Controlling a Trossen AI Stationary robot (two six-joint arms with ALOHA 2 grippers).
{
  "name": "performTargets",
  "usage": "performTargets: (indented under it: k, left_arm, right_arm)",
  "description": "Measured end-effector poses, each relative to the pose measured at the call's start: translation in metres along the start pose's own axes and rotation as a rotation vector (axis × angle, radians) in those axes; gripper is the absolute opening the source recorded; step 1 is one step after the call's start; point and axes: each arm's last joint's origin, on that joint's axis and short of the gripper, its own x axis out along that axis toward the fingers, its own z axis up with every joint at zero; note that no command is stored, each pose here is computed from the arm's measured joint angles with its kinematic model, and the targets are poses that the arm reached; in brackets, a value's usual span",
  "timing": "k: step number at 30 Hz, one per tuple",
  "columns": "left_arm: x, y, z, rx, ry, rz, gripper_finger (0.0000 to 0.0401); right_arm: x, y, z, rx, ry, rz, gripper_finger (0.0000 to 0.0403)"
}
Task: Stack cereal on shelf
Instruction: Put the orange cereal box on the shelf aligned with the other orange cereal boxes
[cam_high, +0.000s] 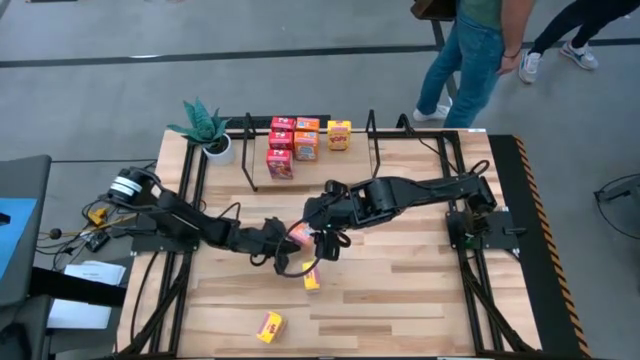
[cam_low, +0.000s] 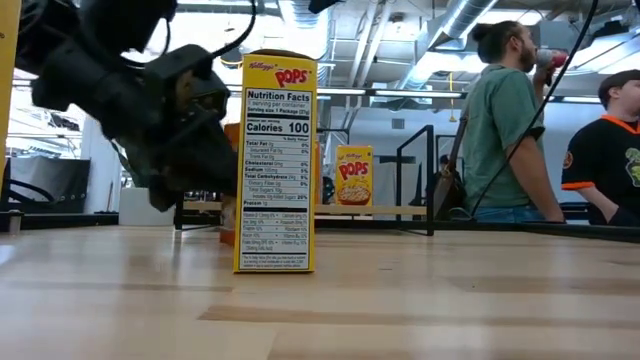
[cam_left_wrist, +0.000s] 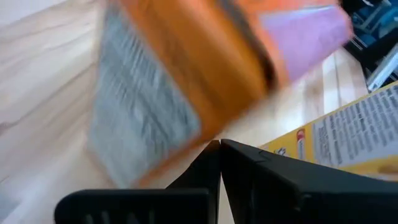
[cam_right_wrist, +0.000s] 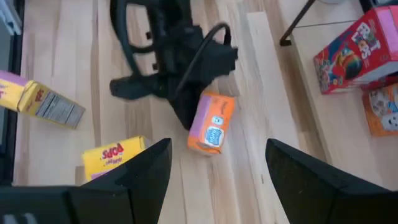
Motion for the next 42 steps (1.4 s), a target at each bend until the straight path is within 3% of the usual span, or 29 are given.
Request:
performTargets:
  k: [9,17,23,29,37,40,42]
  left_arm:
    - [0.018,-0.012,0.024,0.071,0.009,-0.088,0.0000]
    - [-0.003,-0.016,0.027,0.027,0.145,-0.084,0.0000]
    - [-0.032,-0.023,0.037,0.093,0.194,-0.088,0.0014]
    - [-0.079,-0.018,0.044,0.130,0.290,-0.023,0.0098]
    - [-0.129,-0.013,0.060,0.036,0.217,-0.020,0.0256]
    - [-0.138,-0.012,0.063,-0.006,0.173,-0.011,0.0301]
    - [-0.143,-0.008,0.063,-0.021,0.184,0.004,0.0322]
  right_arm:
    - [0.000,0.001,-0.001,0.042,-0.003,-0.031,0.0285]
    - [-0.001,0.004,-0.002,0.031,-0.002,-0.025,0.0285]
    - [0.011,0.007,0.001,0.079,-0.053,-0.011,0.0286]
    - [0.044,0.017,-0.003,0.092,-0.060,0.000,0.0287]
    - [0.094,0.019,-0.007,0.083,0.015,0.018,0.0287]
    - [0.108,0.012,-0.016,0.085,0.107,0.011,0.0287]
    - [0.117,0.010,-0.011,0.127,0.068,0.039,0.0287]
